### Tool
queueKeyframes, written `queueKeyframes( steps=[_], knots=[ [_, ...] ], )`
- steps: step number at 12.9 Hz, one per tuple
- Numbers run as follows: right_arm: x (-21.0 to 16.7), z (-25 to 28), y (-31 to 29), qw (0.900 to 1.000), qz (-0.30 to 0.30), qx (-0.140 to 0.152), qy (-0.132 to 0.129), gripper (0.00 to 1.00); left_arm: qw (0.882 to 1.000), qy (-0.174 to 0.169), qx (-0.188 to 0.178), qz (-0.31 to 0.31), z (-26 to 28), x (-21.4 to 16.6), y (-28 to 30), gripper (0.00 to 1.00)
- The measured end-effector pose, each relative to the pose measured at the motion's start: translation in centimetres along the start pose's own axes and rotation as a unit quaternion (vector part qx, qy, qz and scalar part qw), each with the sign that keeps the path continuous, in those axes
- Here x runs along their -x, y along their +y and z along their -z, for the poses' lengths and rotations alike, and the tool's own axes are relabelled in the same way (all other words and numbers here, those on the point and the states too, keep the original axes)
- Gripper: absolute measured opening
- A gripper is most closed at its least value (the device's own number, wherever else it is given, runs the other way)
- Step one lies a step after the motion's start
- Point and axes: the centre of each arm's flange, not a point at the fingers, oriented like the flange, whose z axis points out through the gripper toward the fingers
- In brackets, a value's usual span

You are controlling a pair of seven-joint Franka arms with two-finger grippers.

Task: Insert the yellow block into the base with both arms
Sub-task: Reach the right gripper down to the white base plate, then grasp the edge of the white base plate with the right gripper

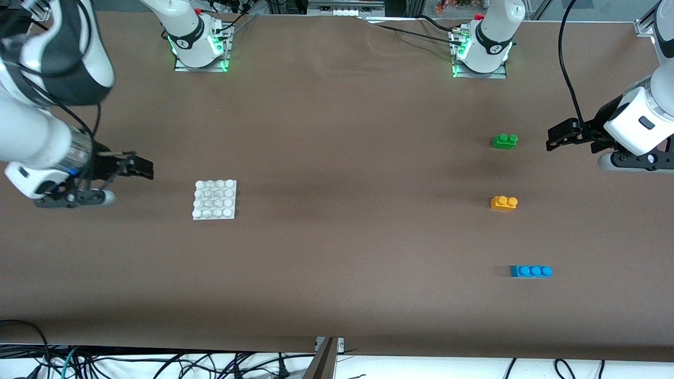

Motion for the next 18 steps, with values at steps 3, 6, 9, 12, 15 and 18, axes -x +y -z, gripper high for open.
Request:
queueKeyframes(
  steps=[3, 6, 9, 12, 15, 18],
  knots=[
    [0.0, -8.4, -0.4, 1.0, 0.002, -0.001, 0.03, 0.99, 1.0, 0.0, 0.0, 0.0, 0.0, 0.0, 0.0, 1.0],
    [2.1, -16.3, -0.3, 0.997, -0.005, -0.004, 0.082, 0.99, 1.0, 0.0, 0.0, 0.0, 0.0, 0.0, 0.0, 1.0],
    [4.2, -24.0, -0.2, 0.994, -0.009, -0.007, 0.107, 0.99, 1.0, 0.0, 0.0, 0.0, 0.0, 0.0, 0.0, 1.0],
    [4.5, -27.4, -0.1, 0.993, -0.014, -0.01, 0.115, 0.99, 1.0, 0.0, 0.0, 0.0, 0.0, 0.0, 0.0, 1.0],
    [4.6, -27.8, -0.3, 0.993, -0.016, -0.011, 0.116, 0.99, 1.0, 0.0, 0.0, 0.0, 0.0, 0.0, 0.0, 1.0],
    [4.7, -27.9, -1.5, 0.993, -0.014, -0.012, 0.114, 0.99, 1.0, 0.0, 0.0, 0.0, 0.0, 0.0, 0.0, 1.0]
  ],
)
